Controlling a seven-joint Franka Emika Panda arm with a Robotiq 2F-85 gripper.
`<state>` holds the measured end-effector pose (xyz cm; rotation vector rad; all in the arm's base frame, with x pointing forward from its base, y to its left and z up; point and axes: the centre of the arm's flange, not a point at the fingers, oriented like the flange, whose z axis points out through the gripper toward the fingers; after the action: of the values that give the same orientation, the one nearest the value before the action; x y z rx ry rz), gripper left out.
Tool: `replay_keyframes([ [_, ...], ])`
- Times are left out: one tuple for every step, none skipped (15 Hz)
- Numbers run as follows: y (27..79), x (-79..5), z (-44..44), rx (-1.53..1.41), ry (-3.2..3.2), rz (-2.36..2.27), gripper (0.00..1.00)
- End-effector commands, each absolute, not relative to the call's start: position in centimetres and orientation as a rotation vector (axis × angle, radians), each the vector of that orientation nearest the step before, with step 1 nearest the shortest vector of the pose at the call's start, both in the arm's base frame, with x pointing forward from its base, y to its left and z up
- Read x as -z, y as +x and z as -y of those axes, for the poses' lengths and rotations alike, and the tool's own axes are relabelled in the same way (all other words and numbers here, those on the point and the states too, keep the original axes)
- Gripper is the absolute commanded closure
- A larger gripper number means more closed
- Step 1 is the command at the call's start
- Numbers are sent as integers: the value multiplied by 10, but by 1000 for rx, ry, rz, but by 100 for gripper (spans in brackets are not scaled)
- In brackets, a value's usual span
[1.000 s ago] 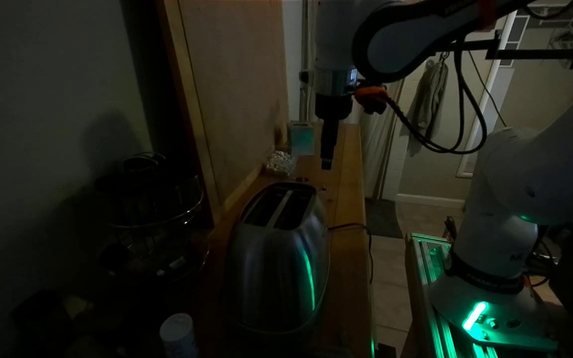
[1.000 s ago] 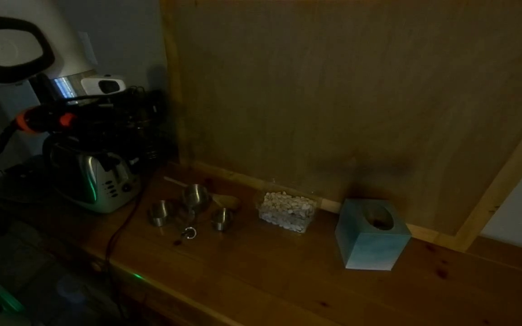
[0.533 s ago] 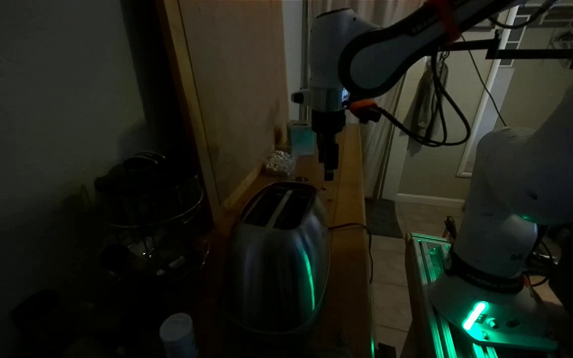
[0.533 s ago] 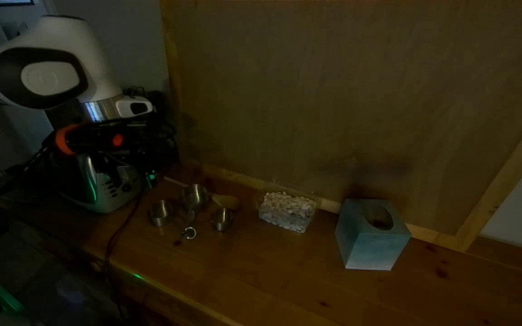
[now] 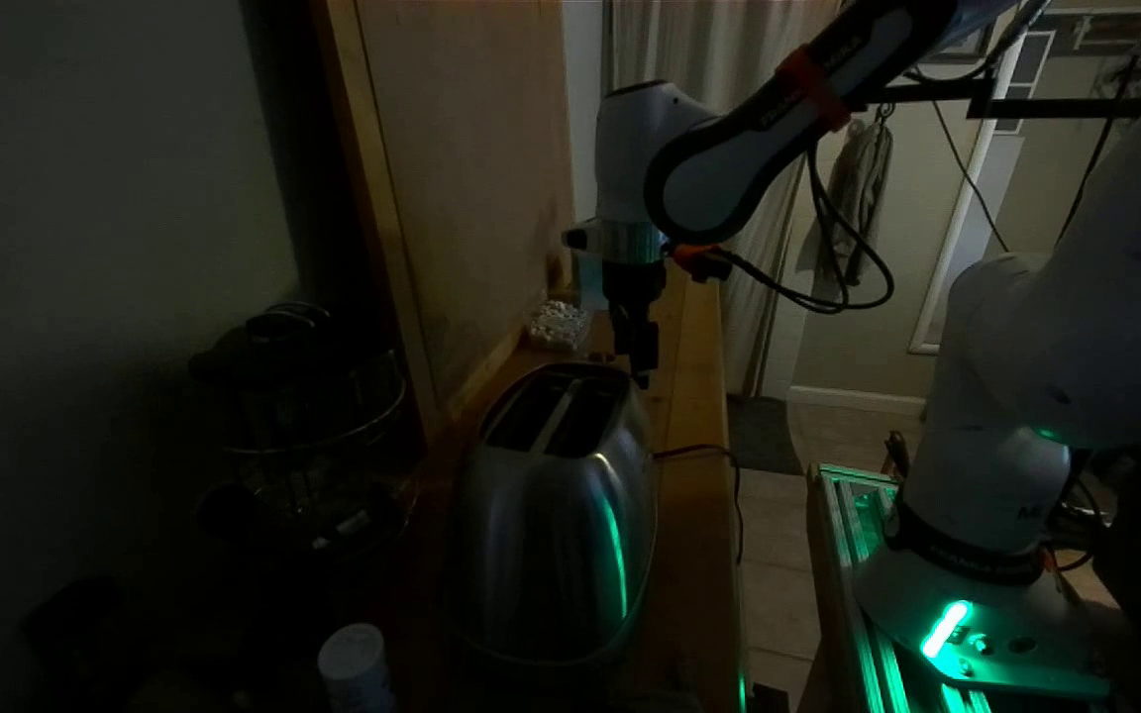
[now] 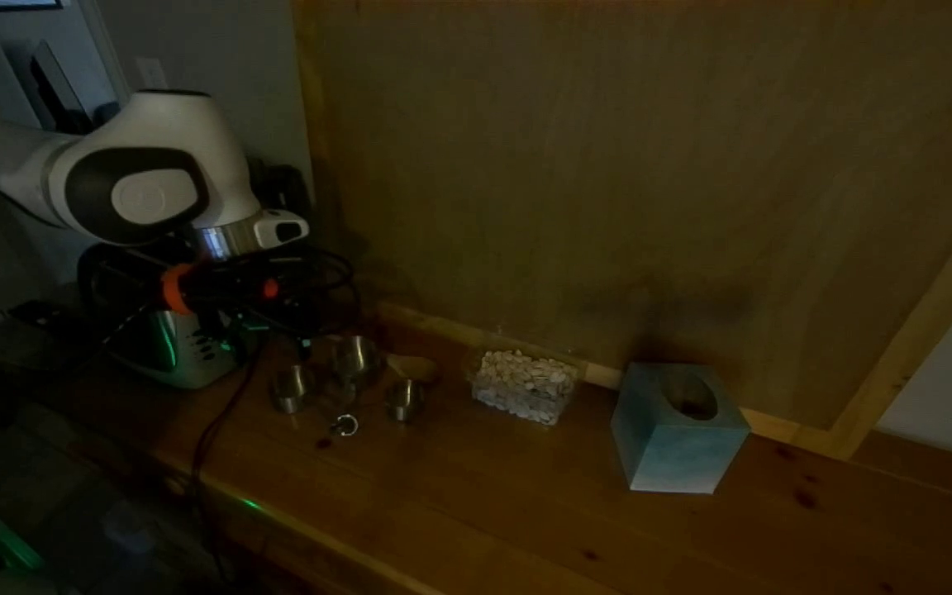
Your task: Stack the silver items
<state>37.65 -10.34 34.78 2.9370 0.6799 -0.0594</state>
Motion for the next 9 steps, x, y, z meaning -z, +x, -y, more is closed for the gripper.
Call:
replay_keyframes([
  [397,-330,117,10,2930,-704,0],
  [398,-327,118,1,2928,-710,0],
  [400,-322,119,-6,2926,-711,3],
  [402,-321,122,-16,2925,-710,9],
  [403,-317,122,-23,2926,-708,28],
  [405,-315,124,-26,2926,-703,29],
  [406,-314,126,-28,2927,-698,35],
  [407,-311,127,-24,2932,-694,44],
  [409,-310,129,-23,2933,-690,51],
])
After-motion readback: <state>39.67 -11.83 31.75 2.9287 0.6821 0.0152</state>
